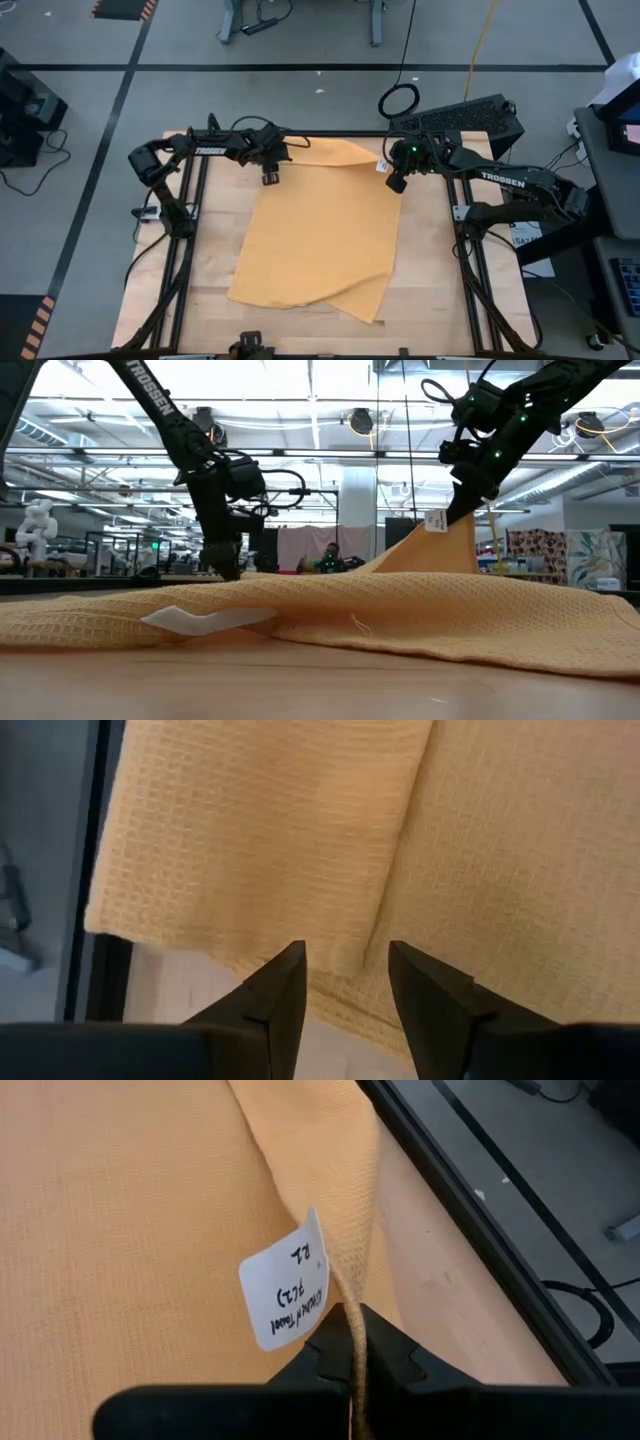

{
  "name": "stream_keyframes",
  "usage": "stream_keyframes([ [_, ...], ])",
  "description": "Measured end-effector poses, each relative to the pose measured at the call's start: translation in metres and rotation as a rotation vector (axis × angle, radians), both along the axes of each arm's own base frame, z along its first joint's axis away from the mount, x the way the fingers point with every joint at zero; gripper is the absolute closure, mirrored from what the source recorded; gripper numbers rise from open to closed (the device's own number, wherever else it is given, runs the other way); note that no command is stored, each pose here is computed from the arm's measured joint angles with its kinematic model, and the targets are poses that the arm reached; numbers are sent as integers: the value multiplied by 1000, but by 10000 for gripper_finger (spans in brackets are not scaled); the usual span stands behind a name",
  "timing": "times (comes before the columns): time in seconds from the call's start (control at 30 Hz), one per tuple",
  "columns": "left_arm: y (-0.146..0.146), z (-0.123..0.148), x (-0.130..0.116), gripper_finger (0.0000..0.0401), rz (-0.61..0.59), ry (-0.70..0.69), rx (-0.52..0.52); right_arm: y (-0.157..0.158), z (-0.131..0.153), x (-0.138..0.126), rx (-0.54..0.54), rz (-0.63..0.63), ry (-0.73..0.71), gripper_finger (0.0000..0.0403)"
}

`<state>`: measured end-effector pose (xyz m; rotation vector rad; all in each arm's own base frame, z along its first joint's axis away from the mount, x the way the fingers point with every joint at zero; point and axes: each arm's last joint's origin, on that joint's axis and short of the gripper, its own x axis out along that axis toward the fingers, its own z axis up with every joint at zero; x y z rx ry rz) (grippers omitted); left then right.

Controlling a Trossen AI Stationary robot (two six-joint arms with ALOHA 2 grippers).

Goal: Roll towel
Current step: Fold the yellow towel

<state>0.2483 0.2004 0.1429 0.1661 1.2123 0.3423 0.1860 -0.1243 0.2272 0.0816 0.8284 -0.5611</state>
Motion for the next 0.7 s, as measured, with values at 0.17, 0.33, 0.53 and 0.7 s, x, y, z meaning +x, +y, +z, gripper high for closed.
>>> stream_keyframes([
  [0.17,6,-4,-2,253,-4,-18,-14,1,0,1,16,21,-10,403],
  [0.33,14,-10,-5,279,6,-41,-45,5,0,3,15,39,-10,403],
  [0.53,15,-11,-5,371,8,-46,-46,8,0,5,12,60,-8,403],
  [0.7,14,-9,-6,396,35,-42,-63,9,0,6,12,65,-3,403],
])
